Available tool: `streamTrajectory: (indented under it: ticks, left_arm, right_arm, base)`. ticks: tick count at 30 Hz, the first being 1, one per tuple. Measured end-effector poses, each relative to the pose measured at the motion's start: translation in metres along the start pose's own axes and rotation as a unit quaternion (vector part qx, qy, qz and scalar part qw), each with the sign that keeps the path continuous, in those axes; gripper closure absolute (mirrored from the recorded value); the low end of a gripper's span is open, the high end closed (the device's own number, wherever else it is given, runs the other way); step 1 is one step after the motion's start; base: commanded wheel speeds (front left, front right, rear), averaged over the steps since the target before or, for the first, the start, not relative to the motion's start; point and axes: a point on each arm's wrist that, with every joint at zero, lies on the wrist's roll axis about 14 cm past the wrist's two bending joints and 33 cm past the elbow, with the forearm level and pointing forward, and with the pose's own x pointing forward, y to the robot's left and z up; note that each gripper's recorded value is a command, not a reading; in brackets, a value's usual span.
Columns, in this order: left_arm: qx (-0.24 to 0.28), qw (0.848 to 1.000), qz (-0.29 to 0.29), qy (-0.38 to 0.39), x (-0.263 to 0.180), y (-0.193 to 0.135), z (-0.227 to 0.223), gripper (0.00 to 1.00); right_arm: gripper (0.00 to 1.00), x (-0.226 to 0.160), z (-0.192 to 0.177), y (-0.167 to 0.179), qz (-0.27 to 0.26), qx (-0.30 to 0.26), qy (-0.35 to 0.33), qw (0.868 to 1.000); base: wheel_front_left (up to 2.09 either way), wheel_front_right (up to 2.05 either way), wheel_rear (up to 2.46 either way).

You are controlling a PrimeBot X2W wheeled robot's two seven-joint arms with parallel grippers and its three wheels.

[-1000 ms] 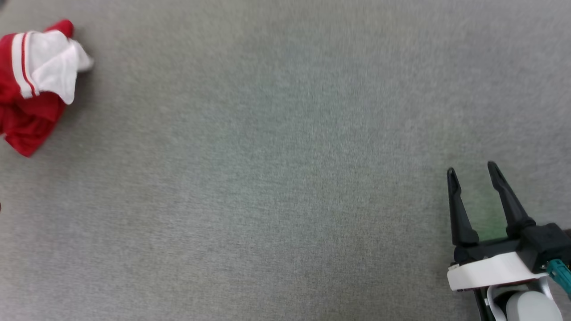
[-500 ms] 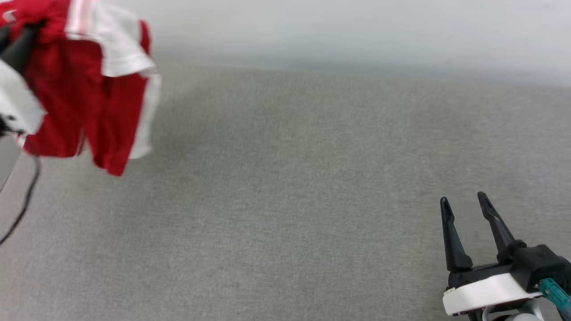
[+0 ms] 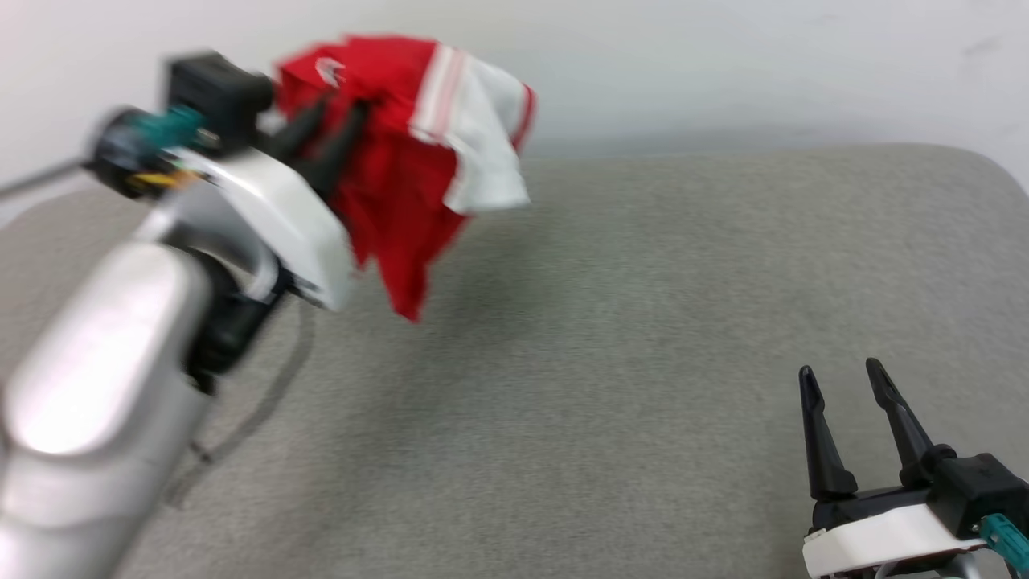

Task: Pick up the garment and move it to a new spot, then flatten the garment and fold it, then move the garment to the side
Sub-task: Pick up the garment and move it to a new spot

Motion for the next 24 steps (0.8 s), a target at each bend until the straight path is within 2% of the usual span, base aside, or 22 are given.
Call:
streamTrajectory:
  ticks: [5,9,12,16,17,20,24]
  left_arm:
    - [-0.067,0.995,-0.072,0.003,0.027,-0.078,-0.035,1.00]
    - [-0.143,0.980,-0.135,0.033,0.032,-0.153,-0.077,1.00]
    - [-0.163,0.967,-0.178,0.081,0.022,-0.204,-0.115,1.00]
    - [-0.169,0.947,-0.229,0.151,-0.007,-0.256,-0.161,1.00]
    - [-0.174,0.936,-0.251,0.175,-0.024,-0.277,-0.175,0.00]
    - [-0.177,0.936,-0.249,0.174,-0.029,-0.277,-0.179,0.00]
    - [-0.181,0.950,-0.218,0.129,-0.024,-0.258,-0.161,0.00]
  right_arm:
    - [0.00,-0.012,0.002,-0.020,-0.033,-0.004,0.000,0.999]
    - [0.00,-0.019,-0.001,-0.036,-0.059,-0.006,0.007,0.998]
    - [0.00,-0.022,-0.004,-0.042,-0.068,-0.009,0.014,0.998]
    - [0.00,-0.022,-0.006,-0.045,-0.073,-0.010,0.017,0.997]
    - [0.00,-0.018,-0.007,-0.041,-0.066,-0.008,0.017,0.998]
    - [0.00,-0.015,-0.007,-0.036,-0.056,-0.008,0.016,0.998]
    - [0.00,-0.009,-0.004,-0.026,-0.041,-0.006,0.009,0.999]
  base:
    - [0.00,0.00,0.00]
    - [0.00,0.00,0.00]
    - [0.00,0.00,0.00]
    - [0.00,0.00,0.00]
    - [0.00,0.00,0.00]
    - [0.00,0.00,0.00]
    - [0.00,0.00,0.00]
